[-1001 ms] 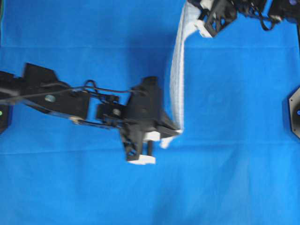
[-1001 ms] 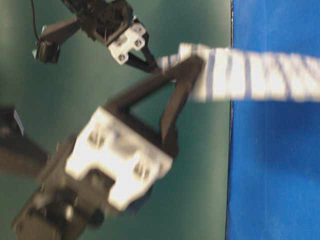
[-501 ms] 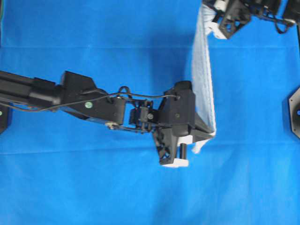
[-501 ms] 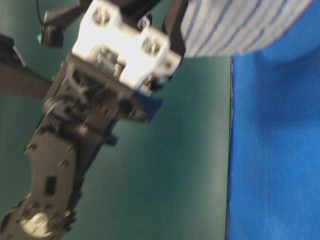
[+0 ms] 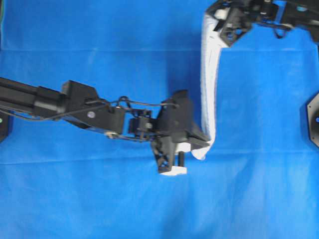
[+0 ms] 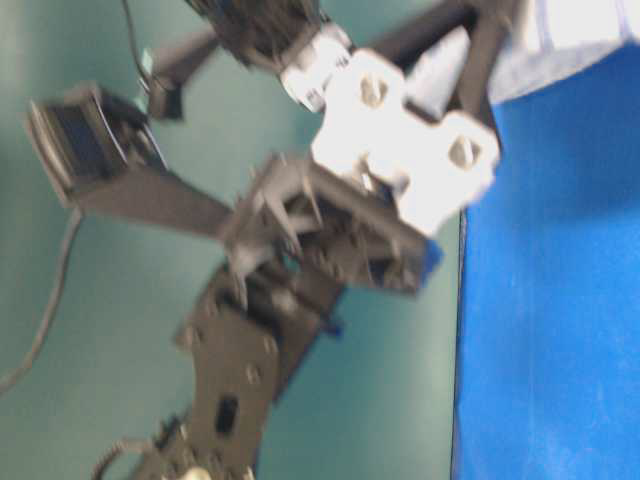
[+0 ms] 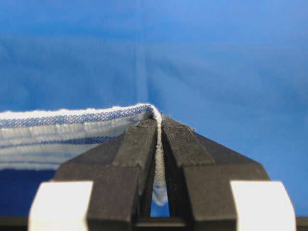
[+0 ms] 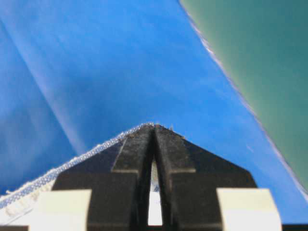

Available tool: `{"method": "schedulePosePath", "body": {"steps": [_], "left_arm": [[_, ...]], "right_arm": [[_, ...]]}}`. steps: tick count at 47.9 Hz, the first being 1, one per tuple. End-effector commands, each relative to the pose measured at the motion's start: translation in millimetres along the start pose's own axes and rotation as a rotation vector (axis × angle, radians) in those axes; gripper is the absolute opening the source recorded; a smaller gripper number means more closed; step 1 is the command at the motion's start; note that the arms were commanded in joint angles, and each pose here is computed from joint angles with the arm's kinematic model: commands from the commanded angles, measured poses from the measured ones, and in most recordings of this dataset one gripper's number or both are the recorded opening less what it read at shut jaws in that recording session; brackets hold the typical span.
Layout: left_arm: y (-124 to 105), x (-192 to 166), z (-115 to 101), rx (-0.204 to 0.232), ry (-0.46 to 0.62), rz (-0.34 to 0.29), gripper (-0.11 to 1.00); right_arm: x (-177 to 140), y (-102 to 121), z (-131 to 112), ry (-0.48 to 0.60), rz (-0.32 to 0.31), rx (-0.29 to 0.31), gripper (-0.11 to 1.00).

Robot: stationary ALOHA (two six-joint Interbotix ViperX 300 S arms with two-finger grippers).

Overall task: Fold the blue towel.
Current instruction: 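Swing the left gripper's end toward the right gripper, folding the strip in half, then release the folded towel and raise both grippers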

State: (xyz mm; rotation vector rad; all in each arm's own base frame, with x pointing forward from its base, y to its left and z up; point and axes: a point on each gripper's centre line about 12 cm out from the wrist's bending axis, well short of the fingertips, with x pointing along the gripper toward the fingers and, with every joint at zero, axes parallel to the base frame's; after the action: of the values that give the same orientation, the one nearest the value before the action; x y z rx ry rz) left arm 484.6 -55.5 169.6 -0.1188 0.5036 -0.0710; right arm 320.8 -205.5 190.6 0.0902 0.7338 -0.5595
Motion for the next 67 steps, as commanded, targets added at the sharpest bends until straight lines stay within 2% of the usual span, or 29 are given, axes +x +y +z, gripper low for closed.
{"method": "schedulePosePath", "body": {"steps": [1,9,17,39,44,52,54,58,63,65,67], "left_arm": [[-5.4,-20.3,8.2,-0.036,-0.049,-0.015,0.01],[-3.8,-34.6,-18.3,-0.112,-0.002,-0.012,0.01],[-1.6,-37.8,-39.5,-0.162,0.048,-0.002,0.01],[11.5,-38.5,-41.6,-0.181,0.049,0.024,0.01],[10.8,-38.9,-41.1,-0.182,0.048,0.023,0.1],[11.1,-39.8,-39.4,-0.181,0.051,0.024,0.41],[10.8,-41.6,-37.5,-0.181,0.051,0.024,0.48],[10.2,-49.4,-29.9,-0.17,0.05,0.023,0.58],[12.5,-64.4,-17.0,-0.154,0.047,0.03,0.62],[13.9,-71.6,-10.3,-0.148,0.04,0.033,0.61],[17.1,-80.4,-2.7,-0.135,0.029,0.039,0.61]], "right_arm": [[12.8,5.8,21.0,-0.045,0.016,-0.014,0.02],[38.6,16.2,35.4,-0.047,0.033,-0.032,0.02],[42.7,18.4,40.4,-0.055,0.036,-0.037,0.02],[42.8,18.2,39.9,-0.051,0.034,-0.041,0.02],[42.7,18.1,40.6,-0.053,0.034,-0.045,0.02],[35.7,19.2,46.1,-0.067,0.031,-0.081,0.03],[31.5,19.7,48.4,-0.074,0.03,-0.092,0.09],[19.6,20.5,53.8,-0.089,0.026,-0.122,0.33],[3.4,24.7,57.3,-0.105,0.028,-0.155,0.61],[-4.0,26.7,58.2,-0.114,0.031,-0.163,0.63],[-12.2,28.0,59.4,-0.127,0.033,-0.166,0.59]]}}
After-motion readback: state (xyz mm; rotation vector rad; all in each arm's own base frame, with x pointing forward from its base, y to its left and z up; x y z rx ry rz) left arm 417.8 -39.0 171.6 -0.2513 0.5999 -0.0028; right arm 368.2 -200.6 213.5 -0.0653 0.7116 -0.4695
